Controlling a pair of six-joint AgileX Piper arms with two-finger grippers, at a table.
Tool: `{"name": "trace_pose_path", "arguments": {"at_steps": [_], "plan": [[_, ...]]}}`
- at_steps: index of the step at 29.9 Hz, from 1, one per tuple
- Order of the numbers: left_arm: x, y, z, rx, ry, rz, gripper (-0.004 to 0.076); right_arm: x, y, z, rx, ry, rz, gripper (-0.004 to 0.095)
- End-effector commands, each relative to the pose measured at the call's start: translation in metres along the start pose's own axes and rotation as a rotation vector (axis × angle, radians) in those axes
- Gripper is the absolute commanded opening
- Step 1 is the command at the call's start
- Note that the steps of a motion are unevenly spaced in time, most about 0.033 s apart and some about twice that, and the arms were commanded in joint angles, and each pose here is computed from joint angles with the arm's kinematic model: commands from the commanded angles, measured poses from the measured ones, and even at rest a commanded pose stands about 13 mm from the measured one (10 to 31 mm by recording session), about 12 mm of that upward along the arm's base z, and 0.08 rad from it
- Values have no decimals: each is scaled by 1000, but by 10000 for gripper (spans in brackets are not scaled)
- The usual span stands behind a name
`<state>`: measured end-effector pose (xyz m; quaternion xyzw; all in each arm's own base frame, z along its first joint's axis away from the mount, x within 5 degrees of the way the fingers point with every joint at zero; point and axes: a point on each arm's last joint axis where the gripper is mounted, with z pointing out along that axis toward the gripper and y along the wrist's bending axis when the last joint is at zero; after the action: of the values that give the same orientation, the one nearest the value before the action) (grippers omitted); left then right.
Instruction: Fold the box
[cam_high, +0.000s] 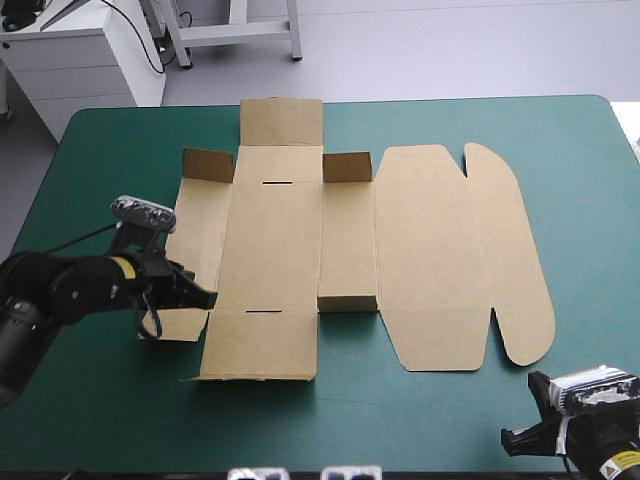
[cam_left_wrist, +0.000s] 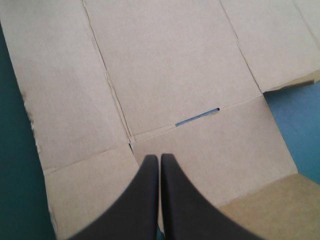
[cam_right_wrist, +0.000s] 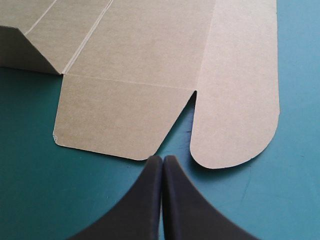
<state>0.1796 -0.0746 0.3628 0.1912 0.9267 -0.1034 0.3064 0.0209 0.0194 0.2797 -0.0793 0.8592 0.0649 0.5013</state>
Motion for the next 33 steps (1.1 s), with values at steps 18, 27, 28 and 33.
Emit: {"name": "trace_pose_path", "arguments": {"at_steps": [18,27,28,33], "plan": [[-26,116,0,245,-81,-279,15,-11,-1,-3,10,-77,-1,-14],[0,163,-22,88,-129,-475,15,-11,-1,-3,8,-71,-1,-14],[3,167,-23,81,-130,-494,20,-11,-1,-3,8,-71,-1,-14],[12,186,-9,86,-68,-603,209,-11,-1,-3,8,-71,-1,-14]]}}
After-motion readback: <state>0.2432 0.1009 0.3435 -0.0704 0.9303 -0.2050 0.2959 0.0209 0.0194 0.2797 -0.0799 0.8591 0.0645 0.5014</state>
